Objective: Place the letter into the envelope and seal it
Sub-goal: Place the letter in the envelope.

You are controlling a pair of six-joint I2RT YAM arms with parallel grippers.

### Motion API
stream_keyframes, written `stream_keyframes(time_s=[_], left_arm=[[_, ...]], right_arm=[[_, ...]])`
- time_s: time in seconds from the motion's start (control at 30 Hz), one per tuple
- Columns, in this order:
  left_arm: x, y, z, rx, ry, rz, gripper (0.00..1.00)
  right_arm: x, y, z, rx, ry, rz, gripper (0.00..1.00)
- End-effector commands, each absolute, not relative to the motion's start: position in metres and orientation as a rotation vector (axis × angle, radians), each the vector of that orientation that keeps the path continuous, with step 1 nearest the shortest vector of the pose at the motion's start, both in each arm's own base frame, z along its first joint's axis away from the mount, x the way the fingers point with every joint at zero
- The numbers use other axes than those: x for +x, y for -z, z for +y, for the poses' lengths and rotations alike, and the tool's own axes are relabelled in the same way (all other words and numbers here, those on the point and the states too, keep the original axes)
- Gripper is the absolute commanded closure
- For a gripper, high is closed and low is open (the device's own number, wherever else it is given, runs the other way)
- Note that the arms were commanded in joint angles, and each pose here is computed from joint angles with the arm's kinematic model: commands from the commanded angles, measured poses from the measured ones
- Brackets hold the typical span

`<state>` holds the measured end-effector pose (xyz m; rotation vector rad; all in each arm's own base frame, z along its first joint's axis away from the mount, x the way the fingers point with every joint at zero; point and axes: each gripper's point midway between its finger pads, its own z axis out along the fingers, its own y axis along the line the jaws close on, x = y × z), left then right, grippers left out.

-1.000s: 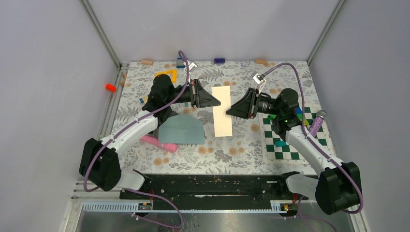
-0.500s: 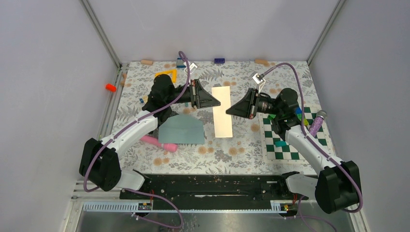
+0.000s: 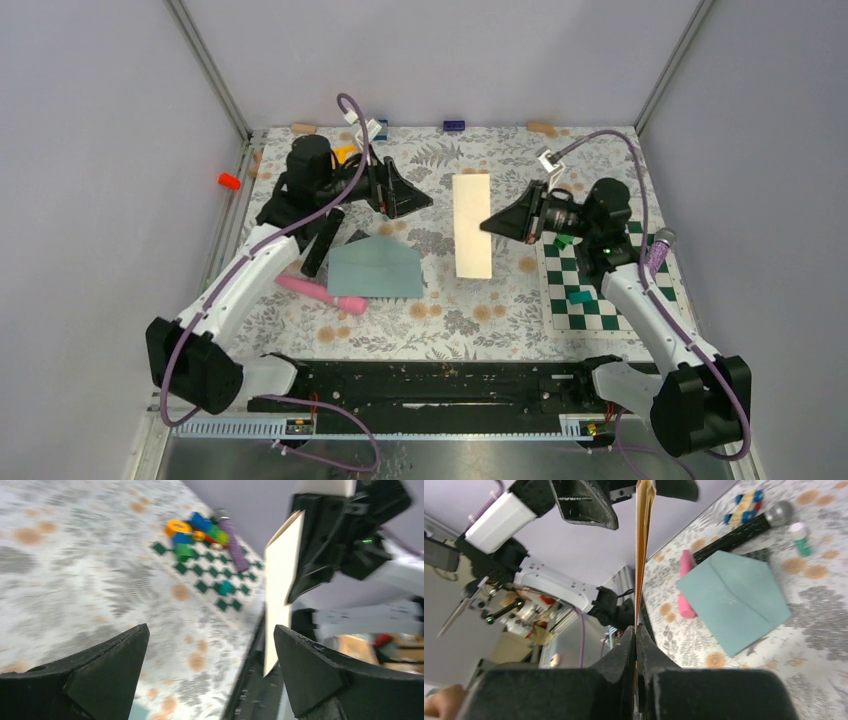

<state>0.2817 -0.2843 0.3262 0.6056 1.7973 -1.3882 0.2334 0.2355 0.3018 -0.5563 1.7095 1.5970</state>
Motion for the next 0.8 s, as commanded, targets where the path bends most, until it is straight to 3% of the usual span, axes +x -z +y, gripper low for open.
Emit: stream_keyframes(time_s=[0.0, 0.13, 0.4, 0.77], left_arm=[[0.297, -0.320, -0.230, 0.633, 0.884, 1.841, 0.01], [0.291, -0.279, -0.192, 0.638, 0.729, 2.017, 0.01], [0.271, -0.206, -0.120, 0.482, 0.754, 2.308, 0.04], [0.271, -0.135, -0.072, 0.318, 0.807, 2.531, 0.27]], right_arm=[[0.244, -0.330, 0.212, -0.544, -1.460, 1.633, 1.00], [0.246, -0.328, 0.202, -0.537, -1.429, 1.635, 1.00], [0.245, -0.324, 0.197, -0.537, -1.381, 1.616, 1.00], [0.239, -0.322, 0.197, -0.562, -1.366, 1.599, 1.00]])
